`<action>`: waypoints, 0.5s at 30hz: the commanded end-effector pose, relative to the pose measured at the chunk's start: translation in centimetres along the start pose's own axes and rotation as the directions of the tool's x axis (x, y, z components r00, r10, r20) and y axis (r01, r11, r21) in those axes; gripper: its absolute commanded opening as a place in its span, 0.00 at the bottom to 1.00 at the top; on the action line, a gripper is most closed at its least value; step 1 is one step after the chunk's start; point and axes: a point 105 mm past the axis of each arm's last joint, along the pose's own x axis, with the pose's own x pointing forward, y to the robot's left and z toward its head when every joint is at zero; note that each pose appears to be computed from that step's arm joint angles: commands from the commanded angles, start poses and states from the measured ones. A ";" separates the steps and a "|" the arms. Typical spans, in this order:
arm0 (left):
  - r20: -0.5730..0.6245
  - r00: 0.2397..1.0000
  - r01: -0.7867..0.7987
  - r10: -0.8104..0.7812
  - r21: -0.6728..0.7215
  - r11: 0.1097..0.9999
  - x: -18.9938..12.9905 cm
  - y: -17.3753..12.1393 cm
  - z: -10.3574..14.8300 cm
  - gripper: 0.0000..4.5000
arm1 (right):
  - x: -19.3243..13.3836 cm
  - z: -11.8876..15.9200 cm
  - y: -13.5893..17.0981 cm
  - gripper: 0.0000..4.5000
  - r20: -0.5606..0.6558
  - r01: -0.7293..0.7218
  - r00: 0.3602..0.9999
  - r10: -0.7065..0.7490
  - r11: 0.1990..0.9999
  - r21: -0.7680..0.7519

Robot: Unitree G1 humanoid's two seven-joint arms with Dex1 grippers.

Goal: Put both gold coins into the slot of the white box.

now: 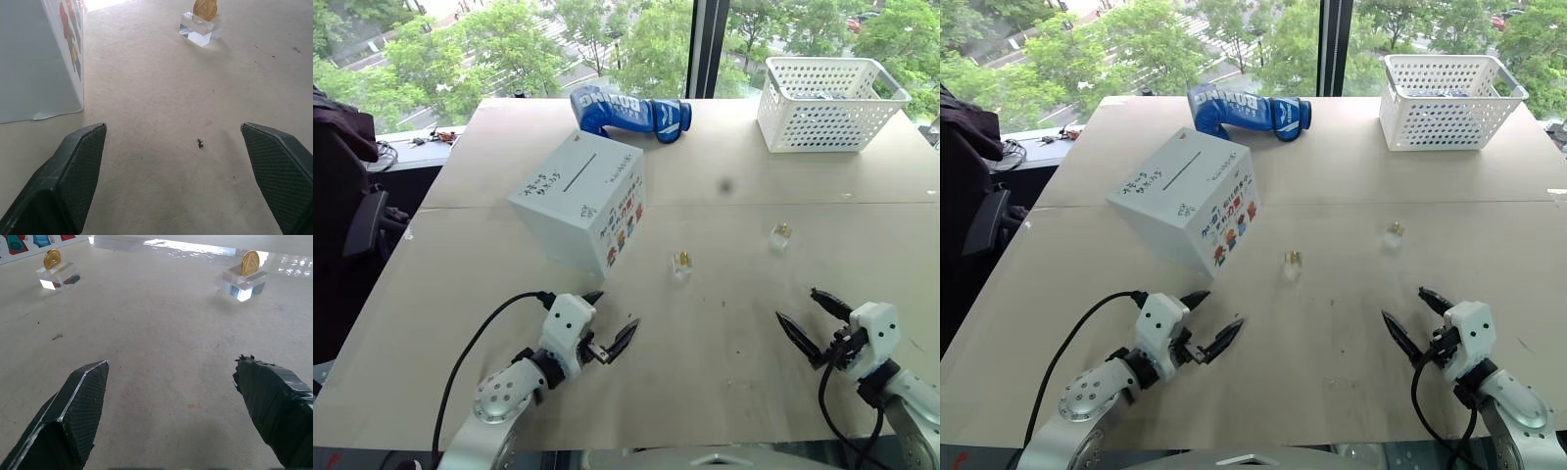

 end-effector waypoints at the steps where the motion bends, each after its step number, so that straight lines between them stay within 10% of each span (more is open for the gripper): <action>1: 0.024 1.000 0.008 -0.008 0.015 1.000 0.2 -0.3 0.5 0.99 | -0.4 1.2 -0.5 0.99 0.032 0.006 0.999 -0.005 0.999 -0.040; 15: 0.032 0.999 0.013 -0.014 0.010 1.000 0.3 -0.3 0.2 0.99 | 0.2 1.4 -0.6 0.99 0.044 0.002 0.999 0.001 0.998 -0.055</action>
